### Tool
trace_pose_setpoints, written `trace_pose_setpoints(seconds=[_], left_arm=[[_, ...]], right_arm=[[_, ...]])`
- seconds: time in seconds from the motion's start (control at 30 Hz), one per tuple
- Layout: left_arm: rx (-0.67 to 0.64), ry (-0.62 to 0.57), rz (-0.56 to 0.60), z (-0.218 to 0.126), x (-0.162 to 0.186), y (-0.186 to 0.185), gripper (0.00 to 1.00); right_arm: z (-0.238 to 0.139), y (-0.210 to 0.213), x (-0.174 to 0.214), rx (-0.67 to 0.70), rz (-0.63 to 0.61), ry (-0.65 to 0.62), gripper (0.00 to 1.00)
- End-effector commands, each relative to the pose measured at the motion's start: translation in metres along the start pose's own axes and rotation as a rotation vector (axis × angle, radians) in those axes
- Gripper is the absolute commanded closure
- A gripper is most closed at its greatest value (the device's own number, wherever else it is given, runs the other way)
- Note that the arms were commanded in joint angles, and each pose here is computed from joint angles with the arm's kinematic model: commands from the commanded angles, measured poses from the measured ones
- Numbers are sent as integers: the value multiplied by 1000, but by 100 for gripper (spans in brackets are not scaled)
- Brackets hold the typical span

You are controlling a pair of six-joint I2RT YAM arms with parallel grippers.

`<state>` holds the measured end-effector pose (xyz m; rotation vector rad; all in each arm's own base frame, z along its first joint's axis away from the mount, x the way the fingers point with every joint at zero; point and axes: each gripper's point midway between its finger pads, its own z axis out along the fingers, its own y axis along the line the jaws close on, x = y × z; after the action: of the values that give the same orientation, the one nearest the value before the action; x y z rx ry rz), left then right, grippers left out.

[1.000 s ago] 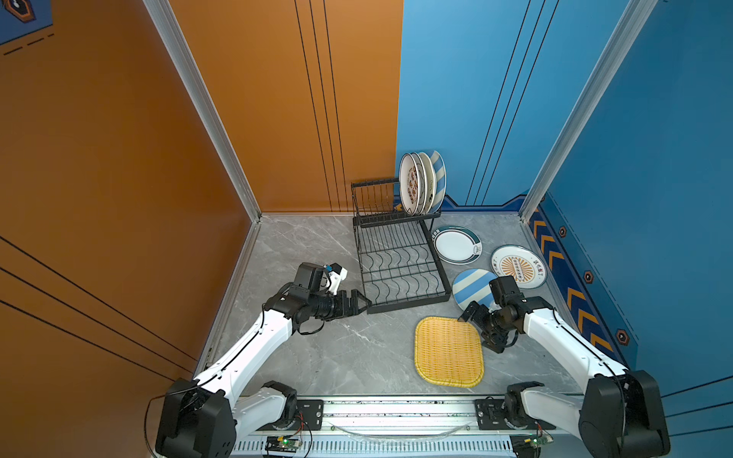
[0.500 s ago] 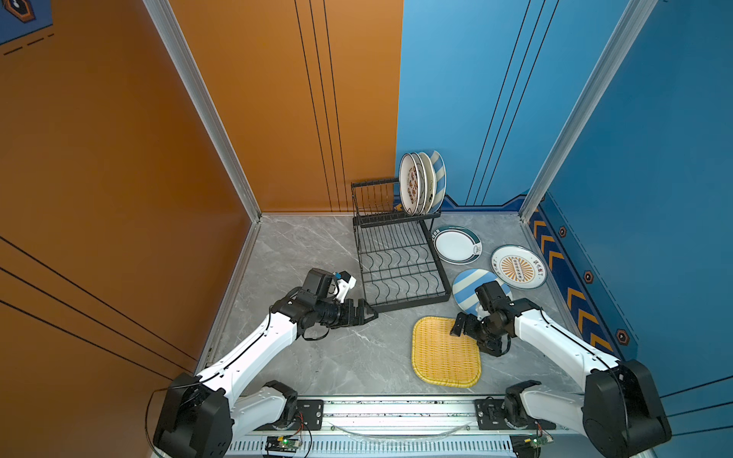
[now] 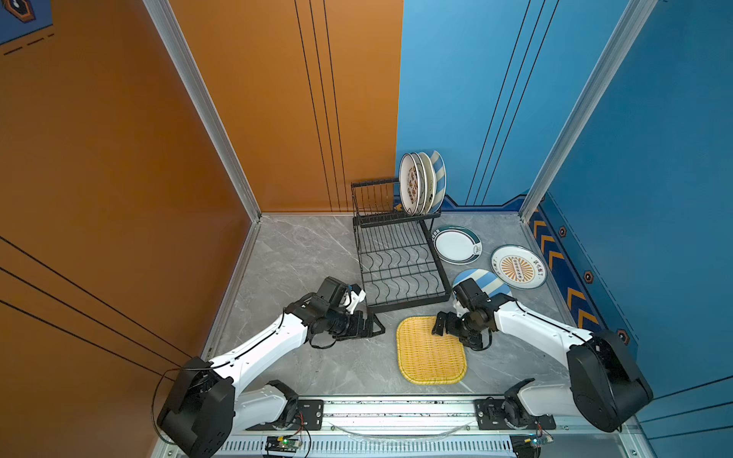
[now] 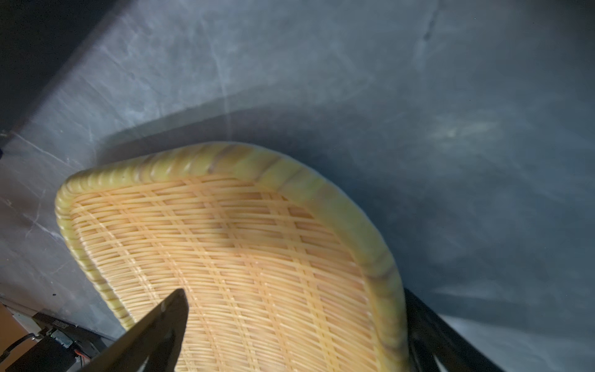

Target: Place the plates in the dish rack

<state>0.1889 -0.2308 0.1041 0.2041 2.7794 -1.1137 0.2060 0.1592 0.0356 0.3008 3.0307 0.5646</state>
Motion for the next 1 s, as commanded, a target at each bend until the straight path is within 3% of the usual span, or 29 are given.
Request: trace_pose_setpoints(seconds=[0.0, 0.33, 0.53, 0.63, 0.77, 0.97], left_arm=[[-56, 14, -20, 8, 6, 5, 1], [-103, 36, -62, 31, 18, 8, 9], [-124, 27, -79, 50, 21, 3, 13], [-142, 21, -95, 57, 24, 7, 21], [-103, -31, -121, 64, 20, 7, 29], [-100, -35, -148, 73, 24, 11, 33]], right_arm=[[-3, 27, -5, -74, -17, -13, 0], [4, 53, 17, -125, -44, 54, 0], [-13, 30, 17, -143, -43, 18, 0], [-19, 21, 19, -176, -48, 23, 0], [-18, 15, 25, -210, -80, 44, 0], [-10, 9, 30, -213, -102, 69, 1]])
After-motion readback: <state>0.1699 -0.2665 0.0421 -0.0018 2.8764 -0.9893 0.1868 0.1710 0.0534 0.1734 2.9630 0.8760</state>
